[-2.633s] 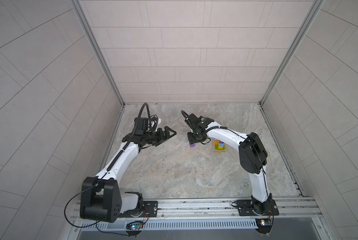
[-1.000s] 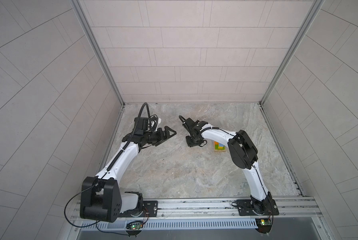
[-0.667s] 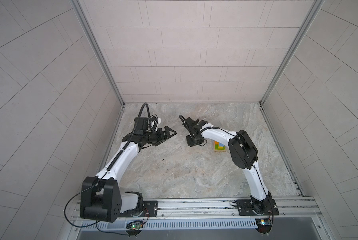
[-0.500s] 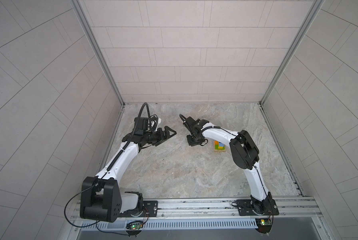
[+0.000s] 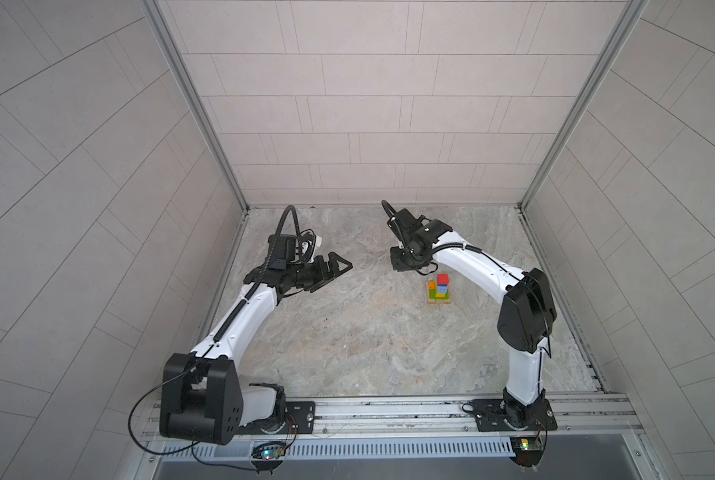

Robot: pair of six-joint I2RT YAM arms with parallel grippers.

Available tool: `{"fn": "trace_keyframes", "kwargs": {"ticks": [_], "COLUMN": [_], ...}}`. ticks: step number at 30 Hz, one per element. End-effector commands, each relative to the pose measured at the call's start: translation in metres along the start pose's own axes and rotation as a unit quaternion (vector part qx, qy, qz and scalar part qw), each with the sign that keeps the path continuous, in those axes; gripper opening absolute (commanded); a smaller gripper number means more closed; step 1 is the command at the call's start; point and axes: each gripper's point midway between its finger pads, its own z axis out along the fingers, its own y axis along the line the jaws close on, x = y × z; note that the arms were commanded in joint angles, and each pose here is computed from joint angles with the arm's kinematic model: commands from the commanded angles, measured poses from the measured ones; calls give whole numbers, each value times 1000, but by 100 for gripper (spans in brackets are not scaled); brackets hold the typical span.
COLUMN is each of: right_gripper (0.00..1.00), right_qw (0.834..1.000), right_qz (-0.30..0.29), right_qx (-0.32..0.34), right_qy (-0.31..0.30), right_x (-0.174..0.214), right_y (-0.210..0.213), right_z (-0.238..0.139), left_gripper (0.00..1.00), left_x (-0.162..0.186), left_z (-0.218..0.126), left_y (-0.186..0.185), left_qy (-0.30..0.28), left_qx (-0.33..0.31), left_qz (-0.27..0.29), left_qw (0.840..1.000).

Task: Build the wood block tower
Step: 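Lift the purple cube with the right gripper and carry it over the tower, then lower the purple cube onto the red cube with the right gripper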

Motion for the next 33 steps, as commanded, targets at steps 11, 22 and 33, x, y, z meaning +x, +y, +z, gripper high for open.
{"fn": "trace_keyframes", "kwargs": {"ticks": [11, 22, 33], "right_gripper": [27, 27, 26], "right_qw": [997, 996, 996], "right_qz": [52, 58, 61], "right_qx": [54, 57, 60], "right_qy": [1, 23, 31], "right_x": [23, 40, 51], "right_y": [-79, -101, -113], "right_z": [-57, -58, -52], "left_gripper": [100, 100, 99], "left_x": [-1, -2, -1], "left_z": [-6, -6, -5], "left_y": [-6, -6, -5], "left_qy": [-10, -10, -9], "left_qx": [7, 7, 6], "left_qz": [14, 13, 12], "left_qw": [1000, 1000, 1000]}}
